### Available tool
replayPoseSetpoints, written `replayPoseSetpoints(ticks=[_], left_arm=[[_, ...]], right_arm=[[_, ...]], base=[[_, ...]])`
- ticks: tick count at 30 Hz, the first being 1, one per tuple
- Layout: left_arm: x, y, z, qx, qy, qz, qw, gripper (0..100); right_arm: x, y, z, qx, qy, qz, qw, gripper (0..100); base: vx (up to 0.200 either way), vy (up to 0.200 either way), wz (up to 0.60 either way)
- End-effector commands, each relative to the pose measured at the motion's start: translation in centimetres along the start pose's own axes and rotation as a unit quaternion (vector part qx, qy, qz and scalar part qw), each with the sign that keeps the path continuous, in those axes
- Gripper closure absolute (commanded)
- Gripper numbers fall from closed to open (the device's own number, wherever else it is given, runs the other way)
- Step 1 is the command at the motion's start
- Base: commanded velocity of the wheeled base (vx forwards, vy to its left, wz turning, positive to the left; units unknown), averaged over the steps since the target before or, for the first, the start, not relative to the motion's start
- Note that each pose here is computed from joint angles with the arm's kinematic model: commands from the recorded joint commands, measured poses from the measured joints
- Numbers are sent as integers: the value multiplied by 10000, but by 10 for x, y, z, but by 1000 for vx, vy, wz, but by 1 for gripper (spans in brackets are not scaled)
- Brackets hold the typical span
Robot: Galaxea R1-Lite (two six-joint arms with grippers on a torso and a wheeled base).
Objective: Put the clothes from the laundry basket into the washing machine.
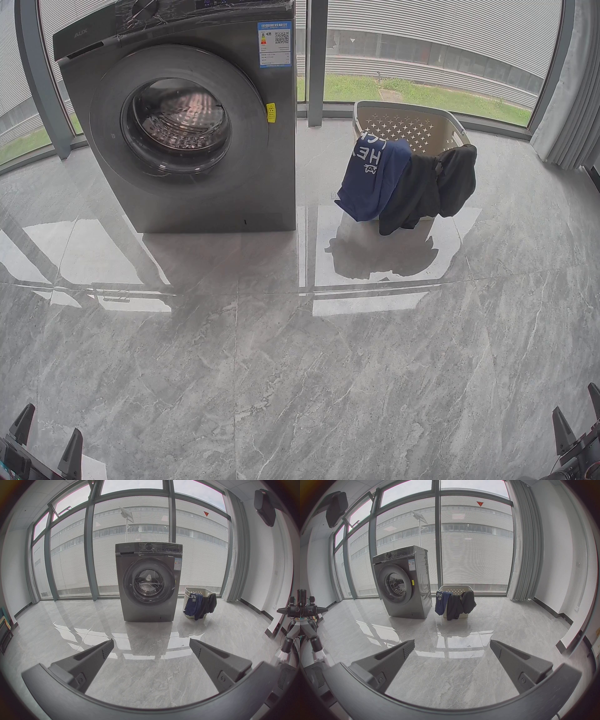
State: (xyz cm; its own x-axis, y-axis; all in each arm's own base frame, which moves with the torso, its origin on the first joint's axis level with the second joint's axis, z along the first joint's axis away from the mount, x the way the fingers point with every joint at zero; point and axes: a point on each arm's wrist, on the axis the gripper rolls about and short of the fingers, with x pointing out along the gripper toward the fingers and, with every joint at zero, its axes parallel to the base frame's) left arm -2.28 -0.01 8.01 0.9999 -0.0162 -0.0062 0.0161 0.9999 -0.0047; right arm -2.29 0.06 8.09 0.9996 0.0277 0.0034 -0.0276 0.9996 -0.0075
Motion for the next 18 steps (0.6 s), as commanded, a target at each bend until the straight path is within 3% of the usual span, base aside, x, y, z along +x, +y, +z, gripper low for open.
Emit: replayPoseSetpoints(ticks=[1,18], left_arm=[[0,0,-5,23,-31,81,10000,0],[0,0,-4,-15,31,-3,10000,0]], right_arm=[[0,0,-5,15,25,-15,10000,0],[0,0,-5,15,25,-15,10000,0]], base=[[200,0,0],[200,0,0]])
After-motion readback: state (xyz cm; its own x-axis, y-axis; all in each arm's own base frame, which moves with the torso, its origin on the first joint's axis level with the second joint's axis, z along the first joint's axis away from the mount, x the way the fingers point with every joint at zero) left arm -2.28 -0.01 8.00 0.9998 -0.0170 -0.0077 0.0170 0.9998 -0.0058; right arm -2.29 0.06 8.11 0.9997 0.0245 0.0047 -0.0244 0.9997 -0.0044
